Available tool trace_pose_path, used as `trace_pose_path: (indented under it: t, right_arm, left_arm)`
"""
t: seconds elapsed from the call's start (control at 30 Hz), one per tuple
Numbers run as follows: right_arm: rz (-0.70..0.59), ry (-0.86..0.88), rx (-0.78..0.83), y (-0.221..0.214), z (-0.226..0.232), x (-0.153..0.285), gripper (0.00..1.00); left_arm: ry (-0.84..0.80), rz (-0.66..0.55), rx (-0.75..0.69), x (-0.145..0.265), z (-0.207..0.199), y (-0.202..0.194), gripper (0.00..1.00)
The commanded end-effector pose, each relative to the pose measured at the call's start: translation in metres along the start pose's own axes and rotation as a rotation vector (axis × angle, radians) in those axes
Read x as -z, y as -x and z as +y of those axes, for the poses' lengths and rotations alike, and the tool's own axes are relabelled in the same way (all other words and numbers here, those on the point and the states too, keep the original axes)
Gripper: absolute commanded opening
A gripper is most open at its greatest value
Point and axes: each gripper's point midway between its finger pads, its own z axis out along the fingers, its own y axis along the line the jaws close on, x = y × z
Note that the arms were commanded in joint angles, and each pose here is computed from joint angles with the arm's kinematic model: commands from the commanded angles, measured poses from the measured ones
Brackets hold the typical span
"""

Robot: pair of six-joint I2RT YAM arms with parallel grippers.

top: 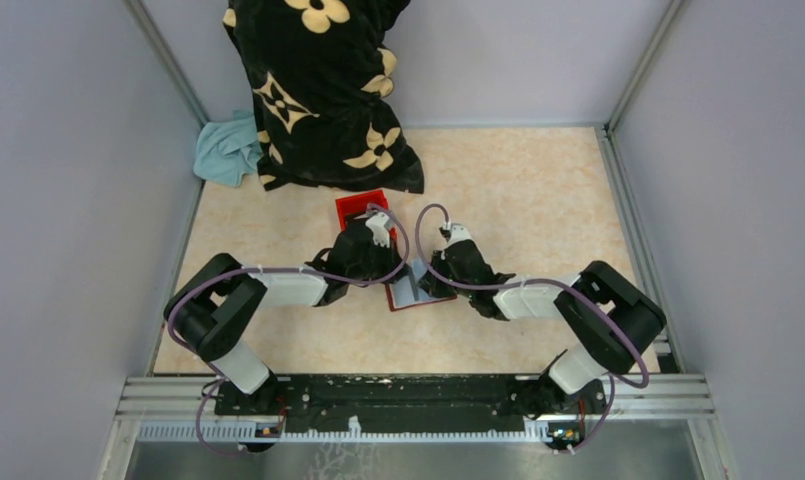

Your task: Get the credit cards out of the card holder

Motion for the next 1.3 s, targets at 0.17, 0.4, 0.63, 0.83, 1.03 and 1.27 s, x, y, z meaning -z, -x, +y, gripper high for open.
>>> trace_pose_path:
  t: [0.17, 0.4, 0.63, 0.83, 1.03, 1.27]
  right_arm:
    - [-0.087, 0.06, 0.002, 0.034, 0.022, -0.009, 0.0]
    - [-0.084, 0.103, 0.012, 0.036, 0.032, -0.003, 0.02]
    - [-0.084, 0.113, 0.014, 0.033, 0.032, -0.001, 0.02]
    - [-0.104, 0.082, 0.019, 0.04, 0.028, -0.001, 0.02]
    - [-0.12, 0.065, 0.001, 0.049, 0.021, -0.003, 0.02]
    - [-0.129, 0.098, 0.005, 0.056, 0.029, -0.001, 0.03]
  left_arm:
    - [-0.025, 0.004, -0.005, -0.007, -0.007, 0.005, 0.05]
    - [-0.047, 0.001, -0.011, -0.007, -0.011, 0.005, 0.08]
    - [-0.032, 0.003, -0.016, -0.008, -0.007, 0.004, 0.08]
    - [0.018, 0.041, -0.017, -0.008, -0.001, 0.005, 0.17]
    - [0.061, 0.074, -0.008, -0.012, 0.007, 0.0, 0.46]
    - [0.123, 0.132, 0.01, -0.02, 0.02, -0.011, 0.18]
